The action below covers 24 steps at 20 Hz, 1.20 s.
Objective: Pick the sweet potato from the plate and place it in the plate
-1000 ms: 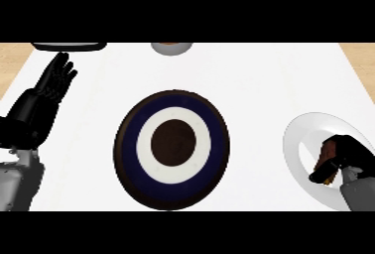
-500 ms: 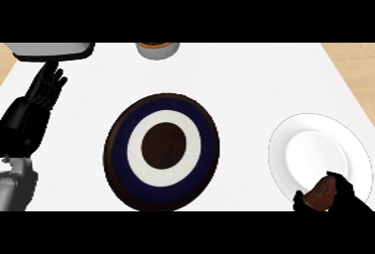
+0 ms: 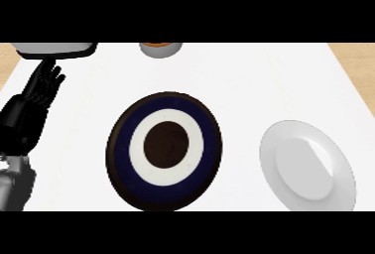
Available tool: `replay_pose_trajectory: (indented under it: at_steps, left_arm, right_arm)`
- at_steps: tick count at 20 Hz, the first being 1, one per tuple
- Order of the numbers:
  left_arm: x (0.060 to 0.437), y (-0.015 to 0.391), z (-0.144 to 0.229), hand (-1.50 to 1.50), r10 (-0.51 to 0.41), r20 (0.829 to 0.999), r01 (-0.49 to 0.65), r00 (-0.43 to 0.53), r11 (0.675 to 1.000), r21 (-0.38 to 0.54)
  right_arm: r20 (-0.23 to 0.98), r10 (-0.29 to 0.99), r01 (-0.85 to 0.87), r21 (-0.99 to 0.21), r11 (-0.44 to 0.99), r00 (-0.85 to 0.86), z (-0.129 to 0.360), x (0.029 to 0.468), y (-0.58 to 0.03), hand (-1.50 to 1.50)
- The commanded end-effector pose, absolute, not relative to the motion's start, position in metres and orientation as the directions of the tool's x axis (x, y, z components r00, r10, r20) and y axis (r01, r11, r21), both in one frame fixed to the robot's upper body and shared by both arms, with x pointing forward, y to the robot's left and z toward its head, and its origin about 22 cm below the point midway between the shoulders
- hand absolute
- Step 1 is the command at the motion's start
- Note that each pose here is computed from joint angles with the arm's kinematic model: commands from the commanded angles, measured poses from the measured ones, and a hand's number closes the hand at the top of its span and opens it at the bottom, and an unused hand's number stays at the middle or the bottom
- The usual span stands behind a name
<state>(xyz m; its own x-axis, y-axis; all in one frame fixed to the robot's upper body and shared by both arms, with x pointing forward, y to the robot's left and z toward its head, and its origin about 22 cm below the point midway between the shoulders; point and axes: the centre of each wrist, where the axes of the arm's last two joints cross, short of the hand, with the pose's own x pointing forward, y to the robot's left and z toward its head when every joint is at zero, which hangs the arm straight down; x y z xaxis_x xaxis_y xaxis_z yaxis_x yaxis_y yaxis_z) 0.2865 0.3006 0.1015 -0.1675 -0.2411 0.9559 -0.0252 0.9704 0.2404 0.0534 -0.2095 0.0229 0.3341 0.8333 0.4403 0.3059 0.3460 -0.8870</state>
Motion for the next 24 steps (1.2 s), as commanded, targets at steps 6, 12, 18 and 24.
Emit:
replay_pose_trajectory:
  at_steps: [6,12,18,24]
  left_arm:
    - [0.296,0.281,0.091,0.00,-0.230,0.958,0.020,-0.169,0.971,0.236]
    - [0.298,0.275,0.112,0.00,-0.239,0.949,0.042,-0.205,0.967,0.252]
    - [0.304,0.275,0.112,0.00,-0.218,0.955,0.060,-0.202,0.970,0.234]
    - [0.308,0.268,0.116,0.00,-0.214,0.955,0.070,-0.203,0.970,0.232]
  right_arm:
    - [0.627,0.779,0.457,-0.695,0.556,0.007,0.080,0.020,-0.136,1.50]
    - [0.618,0.786,0.462,-0.691,0.555,-0.019,0.113,0.048,-0.099,1.50]
    - [0.656,0.749,0.426,-0.655,0.624,-0.089,0.118,0.063,-0.090,1.50]
    - [0.672,0.737,0.370,-0.668,0.646,-0.075,0.110,0.070,-0.086,1.50]
